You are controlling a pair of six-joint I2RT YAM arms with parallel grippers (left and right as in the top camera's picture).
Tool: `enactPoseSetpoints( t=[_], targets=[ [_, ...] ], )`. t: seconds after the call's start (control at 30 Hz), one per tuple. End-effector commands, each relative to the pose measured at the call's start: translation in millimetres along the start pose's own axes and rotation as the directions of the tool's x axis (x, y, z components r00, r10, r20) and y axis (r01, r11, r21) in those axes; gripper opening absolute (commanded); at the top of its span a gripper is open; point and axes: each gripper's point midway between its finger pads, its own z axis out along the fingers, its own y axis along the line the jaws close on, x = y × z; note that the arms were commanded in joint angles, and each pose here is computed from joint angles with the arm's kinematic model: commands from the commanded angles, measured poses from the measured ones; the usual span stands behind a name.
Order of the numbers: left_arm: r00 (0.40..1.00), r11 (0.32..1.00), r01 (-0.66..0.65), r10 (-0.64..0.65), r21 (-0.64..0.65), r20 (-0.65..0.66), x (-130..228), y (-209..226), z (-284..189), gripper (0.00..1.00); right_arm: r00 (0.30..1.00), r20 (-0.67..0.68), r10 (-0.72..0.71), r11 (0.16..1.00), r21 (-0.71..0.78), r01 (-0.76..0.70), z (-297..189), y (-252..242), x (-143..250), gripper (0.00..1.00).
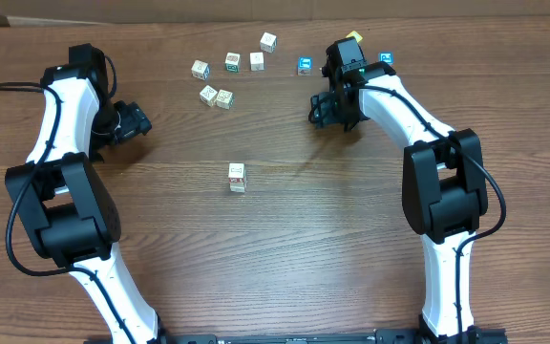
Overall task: Form a tower
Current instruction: 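Move the right gripper to the block cluster at upper right, then lower the right gripper onto the hammer-picture block and grasp it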
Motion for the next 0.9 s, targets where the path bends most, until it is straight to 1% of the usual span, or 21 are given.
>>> enactPoseSetpoints(
  t=[0.0, 0.17, 0.3, 0.37, 0.5, 0.57, 0.8, 0.87],
  targets=[
    [1.000, 1.000, -0.019, 0.019, -0.008, -0.006, 1.3, -2.2, 4.0, 1.00, 0.999, -0.011, -0.031, 0.995, -0.090, 0.030, 0.9, 28.3, 5.6, 0.77],
    [1.000, 1.000, -0.019, 0.019, -0.007, -0.006, 1.1, -2.0, 4.0, 0.99, 0.996, -0.032, -0.082, 0.990, -0.120, 0.078, 0.4, 64.5, 17.4, 0.72],
    [1.000, 1.000, -0.018, 0.018, -0.008, -0.006, 1.1, -1.7, 4.0, 0.99, 0.996, -0.048, -0.078, 0.989, -0.133, 0.071, -0.6, 94.5, 27.5, 0.71],
    [1.000, 1.000, -0.018, 0.018, -0.008, -0.006, 1.1, -1.7, 4.0, 0.99, 0.994, -0.045, -0.104, 0.987, -0.126, 0.097, -0.8, 105.5, 31.0, 0.72],
    [1.000, 1.000, -0.020, 0.020, -0.008, -0.006, 1.3, -2.3, 4.0, 0.99, 0.990, -0.018, -0.138, 0.989, 0.042, 0.138, -0.3, 93.1, 29.2, 0.75],
    [1.000, 1.000, -0.020, 0.020, -0.008, -0.006, 1.3, -2.3, 4.0, 0.99, 0.990, -0.025, -0.140, 0.985, 0.097, 0.142, -1.0, 83.3, 30.5, 0.77],
    [1.000, 1.000, -0.019, 0.019, -0.008, -0.006, 1.2, -2.0, 4.0, 1.00, 0.994, -0.089, -0.071, 0.989, 0.127, 0.082, -1.3, 44.2, 36.9, 0.79],
    [1.000, 1.000, -0.019, 0.019, -0.008, -0.006, 1.3, -2.2, 4.0, 1.00, 0.995, -0.083, -0.045, 0.989, 0.135, 0.056, -1.0, 31.4, 32.9, 0.83]
  ],
)
